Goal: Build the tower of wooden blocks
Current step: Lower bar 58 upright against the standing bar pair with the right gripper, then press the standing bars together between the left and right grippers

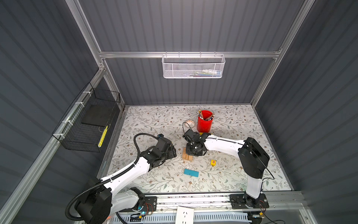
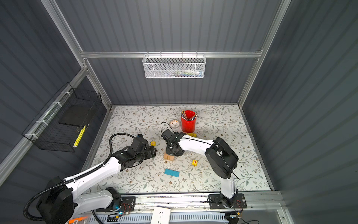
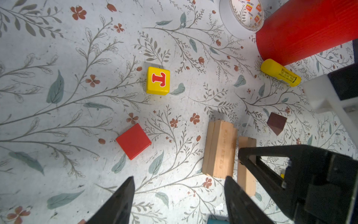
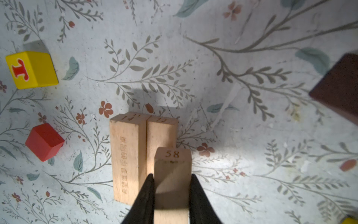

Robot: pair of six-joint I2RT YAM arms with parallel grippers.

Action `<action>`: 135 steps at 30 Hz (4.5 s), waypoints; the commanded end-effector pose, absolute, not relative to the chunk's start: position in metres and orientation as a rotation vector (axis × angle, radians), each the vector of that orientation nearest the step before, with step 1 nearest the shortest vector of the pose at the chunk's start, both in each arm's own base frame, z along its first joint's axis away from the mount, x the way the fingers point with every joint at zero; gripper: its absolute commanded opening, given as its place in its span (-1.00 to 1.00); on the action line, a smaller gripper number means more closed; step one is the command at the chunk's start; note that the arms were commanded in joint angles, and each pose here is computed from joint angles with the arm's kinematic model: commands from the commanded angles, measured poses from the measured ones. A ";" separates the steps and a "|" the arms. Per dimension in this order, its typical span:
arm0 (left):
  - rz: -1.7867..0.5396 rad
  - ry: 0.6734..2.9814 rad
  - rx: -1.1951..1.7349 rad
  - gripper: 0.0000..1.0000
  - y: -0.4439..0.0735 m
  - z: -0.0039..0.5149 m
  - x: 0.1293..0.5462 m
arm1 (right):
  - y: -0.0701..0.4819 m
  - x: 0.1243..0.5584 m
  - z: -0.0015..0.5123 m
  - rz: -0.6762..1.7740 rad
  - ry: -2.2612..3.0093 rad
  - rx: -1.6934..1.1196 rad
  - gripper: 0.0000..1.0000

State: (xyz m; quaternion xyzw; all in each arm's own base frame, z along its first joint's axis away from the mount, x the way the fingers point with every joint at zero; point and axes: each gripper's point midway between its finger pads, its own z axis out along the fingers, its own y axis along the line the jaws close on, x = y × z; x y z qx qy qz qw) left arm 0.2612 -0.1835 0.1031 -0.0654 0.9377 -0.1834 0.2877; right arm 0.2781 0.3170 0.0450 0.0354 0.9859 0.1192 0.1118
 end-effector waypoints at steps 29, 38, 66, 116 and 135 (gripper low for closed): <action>-0.500 2.507 -0.193 0.45 -0.184 0.105 0.263 | 0.322 0.289 0.035 0.317 2.867 0.157 -0.65; -0.502 2.506 -0.188 0.45 -0.184 0.106 0.263 | 0.326 0.290 0.037 0.344 2.863 0.159 -0.47; -0.642 2.506 -0.145 0.39 -0.207 0.107 0.265 | 0.307 0.276 0.066 0.566 2.802 0.214 -0.22; -0.812 2.647 0.046 -0.27 -0.265 0.049 0.276 | 0.322 0.286 0.043 0.906 2.785 0.263 -0.59; -0.807 2.647 0.059 -0.30 -0.266 0.052 0.277 | 0.319 0.285 0.054 0.892 2.769 0.277 -0.54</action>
